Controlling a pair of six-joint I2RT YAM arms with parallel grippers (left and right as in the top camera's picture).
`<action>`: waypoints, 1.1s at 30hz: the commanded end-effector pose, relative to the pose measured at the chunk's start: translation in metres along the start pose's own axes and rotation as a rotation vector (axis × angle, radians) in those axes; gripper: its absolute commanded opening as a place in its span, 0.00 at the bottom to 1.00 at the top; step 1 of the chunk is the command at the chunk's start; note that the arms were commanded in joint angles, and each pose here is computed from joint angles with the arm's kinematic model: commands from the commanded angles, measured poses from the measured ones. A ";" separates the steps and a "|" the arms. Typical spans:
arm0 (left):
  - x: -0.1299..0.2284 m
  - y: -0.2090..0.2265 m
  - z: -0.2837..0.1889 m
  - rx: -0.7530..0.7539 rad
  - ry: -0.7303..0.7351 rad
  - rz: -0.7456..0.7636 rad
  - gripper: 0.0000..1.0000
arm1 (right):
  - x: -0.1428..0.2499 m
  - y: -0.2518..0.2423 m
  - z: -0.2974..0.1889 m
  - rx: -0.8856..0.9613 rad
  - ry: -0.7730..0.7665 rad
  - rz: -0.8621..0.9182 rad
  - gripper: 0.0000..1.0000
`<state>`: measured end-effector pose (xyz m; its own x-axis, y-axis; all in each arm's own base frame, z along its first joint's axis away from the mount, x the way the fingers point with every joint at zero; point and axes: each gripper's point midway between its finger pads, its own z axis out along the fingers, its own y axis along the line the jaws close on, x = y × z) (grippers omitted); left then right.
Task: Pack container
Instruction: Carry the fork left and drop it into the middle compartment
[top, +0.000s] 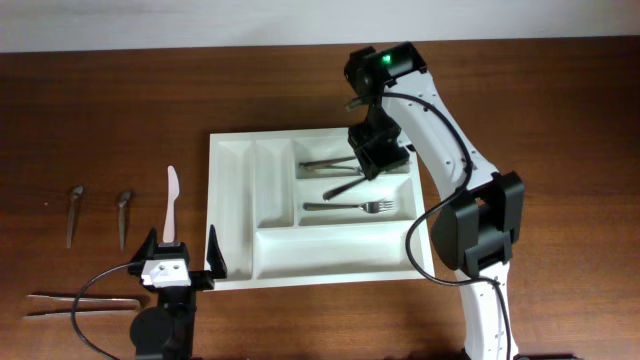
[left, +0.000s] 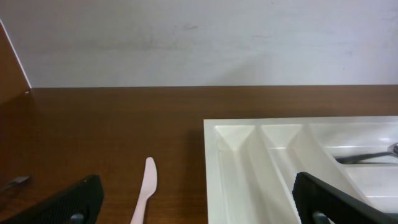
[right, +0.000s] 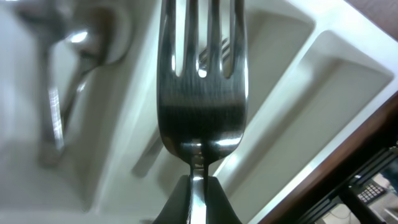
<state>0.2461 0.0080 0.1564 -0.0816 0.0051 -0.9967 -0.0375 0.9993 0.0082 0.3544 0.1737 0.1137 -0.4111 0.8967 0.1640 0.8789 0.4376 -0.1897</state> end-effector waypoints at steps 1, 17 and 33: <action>0.000 0.002 0.000 -0.010 -0.001 0.012 0.99 | 0.000 -0.011 0.008 0.048 -0.022 0.055 0.06; 0.000 0.002 0.000 -0.010 -0.001 0.012 0.99 | 0.022 -0.015 0.018 0.080 0.008 0.142 0.15; 0.000 0.002 0.000 -0.010 -0.001 0.012 0.99 | -0.118 -0.013 -0.020 -0.035 -0.108 -0.266 0.99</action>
<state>0.2461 0.0080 0.1564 -0.0816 0.0051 -0.9967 -0.0375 0.9993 0.0082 0.3754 0.1022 0.0975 -0.4308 0.8885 0.1583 0.8682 0.4559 -0.1960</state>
